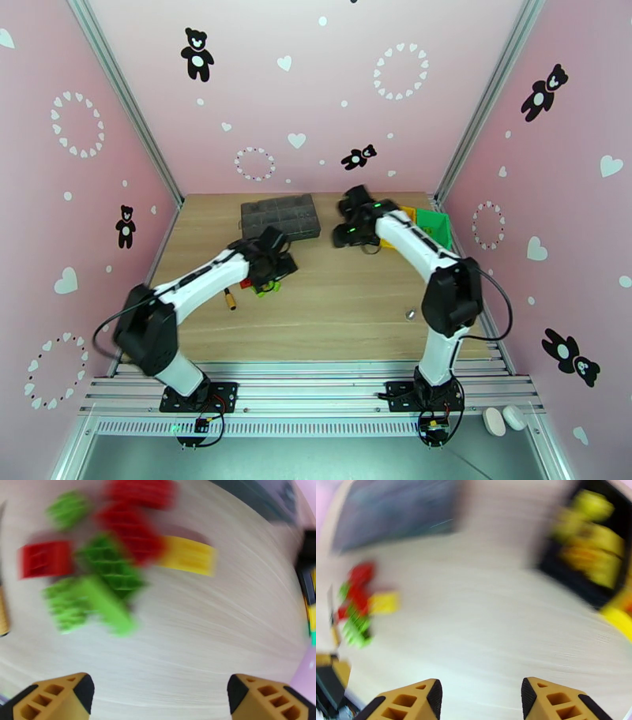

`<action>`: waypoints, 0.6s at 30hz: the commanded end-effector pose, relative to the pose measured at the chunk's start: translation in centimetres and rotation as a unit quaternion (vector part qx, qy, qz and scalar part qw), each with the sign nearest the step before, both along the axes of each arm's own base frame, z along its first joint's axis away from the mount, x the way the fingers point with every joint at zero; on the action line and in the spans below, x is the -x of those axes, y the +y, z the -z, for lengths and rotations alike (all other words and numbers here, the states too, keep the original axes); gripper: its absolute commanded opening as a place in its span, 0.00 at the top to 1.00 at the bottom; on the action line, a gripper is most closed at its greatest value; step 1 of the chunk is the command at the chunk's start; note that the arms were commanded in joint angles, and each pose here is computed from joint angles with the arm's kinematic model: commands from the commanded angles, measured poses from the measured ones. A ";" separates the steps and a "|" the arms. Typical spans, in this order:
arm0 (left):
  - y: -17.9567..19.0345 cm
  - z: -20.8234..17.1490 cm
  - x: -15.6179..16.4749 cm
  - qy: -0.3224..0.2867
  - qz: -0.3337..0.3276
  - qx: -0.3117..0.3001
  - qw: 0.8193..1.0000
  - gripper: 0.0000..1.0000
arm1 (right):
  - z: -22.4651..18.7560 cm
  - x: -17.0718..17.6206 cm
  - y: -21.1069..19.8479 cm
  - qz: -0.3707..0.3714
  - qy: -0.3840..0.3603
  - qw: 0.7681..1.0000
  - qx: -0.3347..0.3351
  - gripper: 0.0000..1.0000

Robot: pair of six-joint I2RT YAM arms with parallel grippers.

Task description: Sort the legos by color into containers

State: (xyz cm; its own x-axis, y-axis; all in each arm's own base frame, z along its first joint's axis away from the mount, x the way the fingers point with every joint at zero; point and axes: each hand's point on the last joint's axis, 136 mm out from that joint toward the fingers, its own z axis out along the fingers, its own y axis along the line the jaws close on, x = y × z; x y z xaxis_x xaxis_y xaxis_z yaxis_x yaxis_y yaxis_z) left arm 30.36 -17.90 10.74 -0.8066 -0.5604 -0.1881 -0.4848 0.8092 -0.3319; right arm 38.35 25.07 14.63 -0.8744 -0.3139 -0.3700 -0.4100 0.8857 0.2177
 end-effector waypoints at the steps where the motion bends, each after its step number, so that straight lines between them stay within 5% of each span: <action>1: 2.5 0.0 0.4 -0.014 -0.066 0.031 0.997 0.03 | 1.9 2.9 5.5 -0.091 0.040 0.995 -0.025 0.45; 11: 9.5 3.3 4.9 0.017 -0.186 0.088 0.978 0.02 | 6.4 8.6 15.2 -0.237 0.069 0.969 -0.002 0.47; 18: 11.4 3.8 6.9 0.026 -0.214 0.099 0.972 0.02 | 9.5 8.2 17.1 -0.243 0.053 0.967 0.058 0.46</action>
